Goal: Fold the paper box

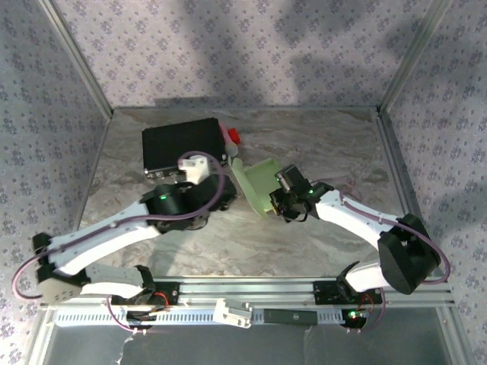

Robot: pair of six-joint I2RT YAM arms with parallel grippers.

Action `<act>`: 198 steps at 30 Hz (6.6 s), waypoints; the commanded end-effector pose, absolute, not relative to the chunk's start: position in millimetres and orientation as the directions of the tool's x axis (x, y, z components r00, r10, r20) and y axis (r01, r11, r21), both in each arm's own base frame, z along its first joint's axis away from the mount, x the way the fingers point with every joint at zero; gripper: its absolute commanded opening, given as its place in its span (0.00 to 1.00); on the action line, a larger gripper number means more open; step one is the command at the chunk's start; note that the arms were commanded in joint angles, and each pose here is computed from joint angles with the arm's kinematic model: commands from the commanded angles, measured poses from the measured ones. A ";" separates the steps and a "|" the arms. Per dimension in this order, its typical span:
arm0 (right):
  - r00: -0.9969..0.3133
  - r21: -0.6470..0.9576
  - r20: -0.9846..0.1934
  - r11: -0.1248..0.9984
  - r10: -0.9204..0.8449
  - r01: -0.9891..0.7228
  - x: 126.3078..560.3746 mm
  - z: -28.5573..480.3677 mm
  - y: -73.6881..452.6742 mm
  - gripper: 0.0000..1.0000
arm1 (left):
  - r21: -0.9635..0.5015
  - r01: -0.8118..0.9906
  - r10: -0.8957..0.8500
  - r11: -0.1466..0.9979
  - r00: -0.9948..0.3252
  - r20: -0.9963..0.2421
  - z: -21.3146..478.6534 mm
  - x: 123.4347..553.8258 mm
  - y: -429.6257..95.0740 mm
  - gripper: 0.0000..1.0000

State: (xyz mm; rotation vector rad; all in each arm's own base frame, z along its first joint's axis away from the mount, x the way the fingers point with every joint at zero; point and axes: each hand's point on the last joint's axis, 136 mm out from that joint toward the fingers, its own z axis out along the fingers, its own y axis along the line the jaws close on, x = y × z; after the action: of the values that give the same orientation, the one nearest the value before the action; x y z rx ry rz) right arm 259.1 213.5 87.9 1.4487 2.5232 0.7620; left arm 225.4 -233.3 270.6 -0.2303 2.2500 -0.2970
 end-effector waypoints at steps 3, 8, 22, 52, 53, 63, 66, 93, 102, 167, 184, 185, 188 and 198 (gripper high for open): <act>-0.394 0.410 0.220 0.282 0.892 0.868 247.5 84.8 211.9 0.00 | -0.287 -0.098 -0.283 0.953 -0.623 -0.729 272.7 238.5 -260.5 0.72; -0.388 0.396 0.227 0.279 0.893 0.875 243.9 78.5 214.9 0.00 | -0.282 -0.072 -0.262 0.957 -0.633 -0.728 268.4 247.2 -284.1 0.72; -0.370 0.380 0.233 0.266 0.899 0.886 238.5 71.8 214.7 0.00 | -0.199 -0.041 -0.175 0.979 -0.667 -0.724 232.7 266.0 -304.7 0.37; -0.569 0.696 -0.162 0.502 0.806 0.513 258.0 193.2 167.2 0.74 | 0.181 0.589 0.555 0.788 -0.550 -0.624 255.8 259.2 -306.7 0.00; -0.607 0.697 -0.225 0.561 0.762 0.446 262.7 195.8 165.0 0.74 | 0.153 0.642 0.582 0.751 -0.534 -0.613 255.7 255.9 -305.6 0.00; -0.746 0.410 -0.666 0.832 -0.008 -0.375 267.6 186.2 193.2 0.56 | 0.114 0.931 0.803 0.346 -0.231 -0.550 222.0 243.7 -285.7 0.00; -0.714 0.363 -0.695 0.819 -0.080 -0.445 262.3 182.6 197.7 0.57 | 0.133 0.962 0.824 0.238 -0.128 -0.552 208.2 240.9 -288.0 0.00; -0.659 0.214 -0.719 0.832 -0.221 -0.512 277.8 158.0 214.8 0.55 | 0.145 0.979 0.830 0.142 -0.038 -0.556 200.9 263.2 -301.7 0.00; -0.649 0.223 -0.689 0.757 -0.323 -0.614 272.3 155.4 229.1 0.51 | 0.177 0.978 0.856 0.113 -0.006 -0.516 199.4 270.3 -303.0 0.00; -0.586 0.035 -0.669 0.768 -0.458 -0.639 293.2 145.1 231.0 0.00 | -0.068 0.841 0.664 0.537 -0.471 -0.581 174.5 284.0 -221.2 0.48; -0.590 0.042 -0.665 0.765 -0.459 -0.643 294.2 144.1 233.7 0.00 | -0.143 0.860 0.718 0.490 -0.491 -0.494 140.9 270.0 -225.5 0.27; -0.591 0.043 -0.665 0.766 -0.457 -0.641 294.5 144.0 233.9 0.00 | -0.146 0.858 0.717 0.492 -0.495 -0.491 140.2 269.6 -226.1 0.25; -0.596 0.045 -0.662 0.769 -0.455 -0.638 294.4 142.9 233.5 0.00 | -0.147 0.849 0.715 0.507 -0.510 -0.479 138.4 270.5 -227.0 0.20; -0.648 0.074 -0.668 0.834 -0.366 -0.547 299.3 149.5 231.2 0.00 | -0.143 0.760 0.637 0.634 -0.619 -0.460 145.2 278.1 -239.6 0.08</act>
State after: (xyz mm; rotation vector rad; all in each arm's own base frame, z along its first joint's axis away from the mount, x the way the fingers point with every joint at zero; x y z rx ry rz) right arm 294.4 231.4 144.2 -0.7522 2.3249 0.3668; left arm 269.1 -231.9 137.9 1.2247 2.4506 -0.4699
